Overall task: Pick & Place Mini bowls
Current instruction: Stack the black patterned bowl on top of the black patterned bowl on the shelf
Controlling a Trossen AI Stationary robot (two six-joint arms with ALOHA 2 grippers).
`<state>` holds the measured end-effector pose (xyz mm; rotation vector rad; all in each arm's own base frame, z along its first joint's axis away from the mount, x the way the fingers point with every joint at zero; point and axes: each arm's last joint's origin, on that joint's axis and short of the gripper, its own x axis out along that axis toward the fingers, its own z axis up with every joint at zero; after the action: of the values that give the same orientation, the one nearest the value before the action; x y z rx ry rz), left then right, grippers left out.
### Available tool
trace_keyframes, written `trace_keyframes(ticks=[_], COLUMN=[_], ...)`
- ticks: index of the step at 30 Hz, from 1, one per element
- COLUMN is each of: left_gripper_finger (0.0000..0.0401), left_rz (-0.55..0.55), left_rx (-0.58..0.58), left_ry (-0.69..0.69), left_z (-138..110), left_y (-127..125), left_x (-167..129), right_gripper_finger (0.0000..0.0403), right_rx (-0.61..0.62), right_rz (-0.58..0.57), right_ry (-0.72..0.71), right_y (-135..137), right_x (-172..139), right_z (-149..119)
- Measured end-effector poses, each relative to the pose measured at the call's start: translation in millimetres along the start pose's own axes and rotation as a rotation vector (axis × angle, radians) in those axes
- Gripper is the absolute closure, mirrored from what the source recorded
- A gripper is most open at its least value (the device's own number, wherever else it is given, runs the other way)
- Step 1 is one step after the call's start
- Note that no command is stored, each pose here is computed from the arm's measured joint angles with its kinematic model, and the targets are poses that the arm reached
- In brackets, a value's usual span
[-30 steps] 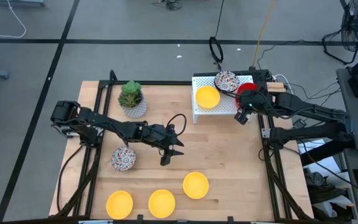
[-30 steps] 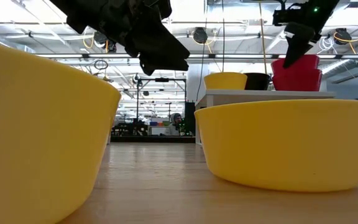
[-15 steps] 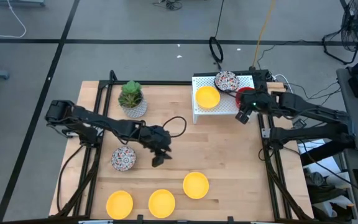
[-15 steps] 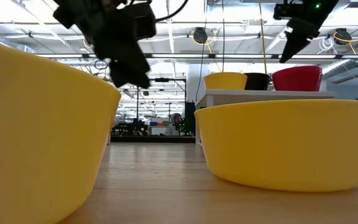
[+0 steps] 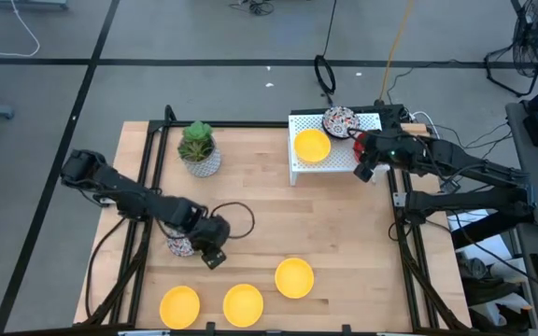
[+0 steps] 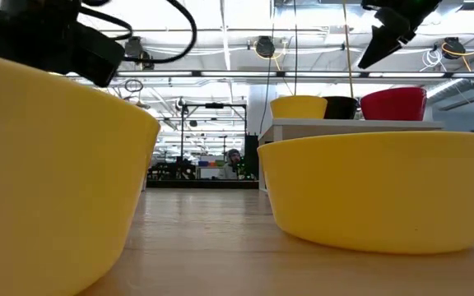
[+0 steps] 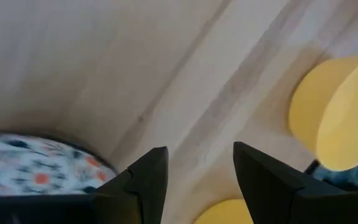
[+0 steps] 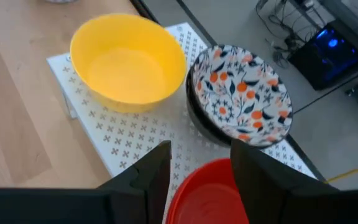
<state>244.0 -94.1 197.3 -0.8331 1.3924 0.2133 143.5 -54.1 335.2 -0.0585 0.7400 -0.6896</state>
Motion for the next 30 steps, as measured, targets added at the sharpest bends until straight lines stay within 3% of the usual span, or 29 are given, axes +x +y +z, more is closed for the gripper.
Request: trace_keyframes(ticks=[7,16,25,30], left_gripper_finger=[0.0217,0.0217,0.0217,0.0217], left_rz=[0.091,0.282,0.354,0.416], left_rx=[-0.084,-0.005,-0.063,0.044], left_ry=[-0.087,-0.212,-0.182,-0.287], left_z=[-19,-26,-30,-25], left_y=[-5,4,12,13], left_x=[5,4,3,1], right_gripper_finger=[0.0245,0.0245,0.0245,0.0245], right_rx=[-0.003,0.002,0.001,0.002], right_rz=[0.000,0.000,0.001,0.001], right_ry=[-0.048,-0.058,-0.056,-0.059], right_y=[0,0,0,0], right_x=[0,0,0,0], right_z=[5,6,6,6])
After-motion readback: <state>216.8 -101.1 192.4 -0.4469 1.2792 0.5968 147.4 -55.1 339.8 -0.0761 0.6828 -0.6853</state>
